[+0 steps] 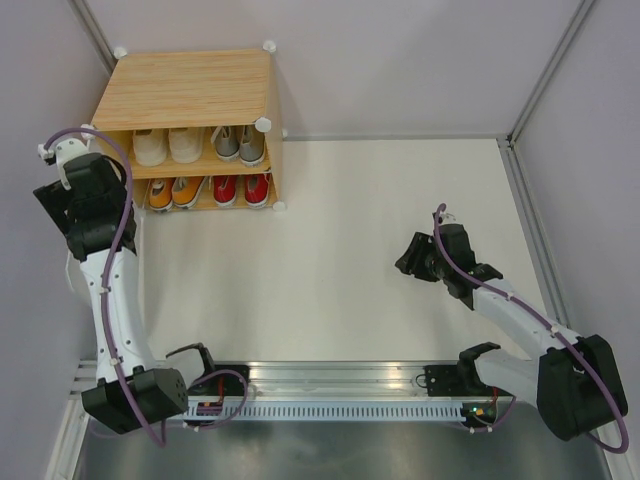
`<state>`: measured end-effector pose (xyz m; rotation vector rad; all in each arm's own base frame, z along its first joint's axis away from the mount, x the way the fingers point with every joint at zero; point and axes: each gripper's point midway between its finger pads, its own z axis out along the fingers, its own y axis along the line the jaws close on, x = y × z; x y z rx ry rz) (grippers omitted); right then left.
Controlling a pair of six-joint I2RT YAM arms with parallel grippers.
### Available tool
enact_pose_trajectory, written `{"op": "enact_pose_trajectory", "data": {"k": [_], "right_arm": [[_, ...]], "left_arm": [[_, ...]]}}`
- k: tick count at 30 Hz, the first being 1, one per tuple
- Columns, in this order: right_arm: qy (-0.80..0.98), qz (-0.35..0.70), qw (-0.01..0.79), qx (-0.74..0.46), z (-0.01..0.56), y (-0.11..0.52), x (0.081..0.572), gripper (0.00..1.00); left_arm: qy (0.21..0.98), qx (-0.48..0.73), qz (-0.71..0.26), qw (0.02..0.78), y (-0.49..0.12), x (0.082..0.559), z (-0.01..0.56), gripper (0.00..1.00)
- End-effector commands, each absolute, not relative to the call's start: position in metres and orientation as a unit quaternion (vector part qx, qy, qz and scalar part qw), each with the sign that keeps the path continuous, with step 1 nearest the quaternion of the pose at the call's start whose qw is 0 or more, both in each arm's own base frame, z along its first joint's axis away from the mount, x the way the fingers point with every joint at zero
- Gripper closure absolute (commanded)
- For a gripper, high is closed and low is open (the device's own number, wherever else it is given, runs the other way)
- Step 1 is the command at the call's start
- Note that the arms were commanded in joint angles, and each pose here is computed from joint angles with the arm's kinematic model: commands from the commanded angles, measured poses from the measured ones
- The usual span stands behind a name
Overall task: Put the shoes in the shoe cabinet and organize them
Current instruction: Close the shoe cabinet at the center of the board.
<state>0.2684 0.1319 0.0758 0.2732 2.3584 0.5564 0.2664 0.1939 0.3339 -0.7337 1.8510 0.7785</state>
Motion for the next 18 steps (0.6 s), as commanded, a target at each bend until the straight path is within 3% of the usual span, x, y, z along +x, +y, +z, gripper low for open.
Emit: {"op": "enact_pose_trajectory", "data": {"k": [1, 7, 11, 14, 18], "right_arm": [[0.907, 0.203, 0.356, 0.102, 0.075, 0.129, 0.272, 0.47], [0.904, 0.2, 0.362, 0.103, 0.079, 0.127, 0.273, 0.47], [0.902, 0.186, 0.374, 0.108, 0.084, 0.12, 0.275, 0.47], [0.9, 0.178, 0.383, 0.112, 0.086, 0.116, 0.276, 0.47], [0.9, 0.175, 0.384, 0.112, 0.087, 0.115, 0.277, 0.47]], "left_arm": [[0.764, -0.302, 0.265, 0.505, 0.179, 0.272, 0.333, 0.09], [0.794, -0.275, 0.167, 0.516, 0.143, 0.281, 0.318, 0.08], [0.833, -0.162, -0.022, 0.528, 0.073, 0.316, 0.305, 0.06], [0.809, -0.077, -0.162, 0.56, 0.019, 0.328, 0.331, 0.07], [0.763, -0.044, -0.211, 0.61, -0.002, 0.324, 0.374, 0.06]]}}
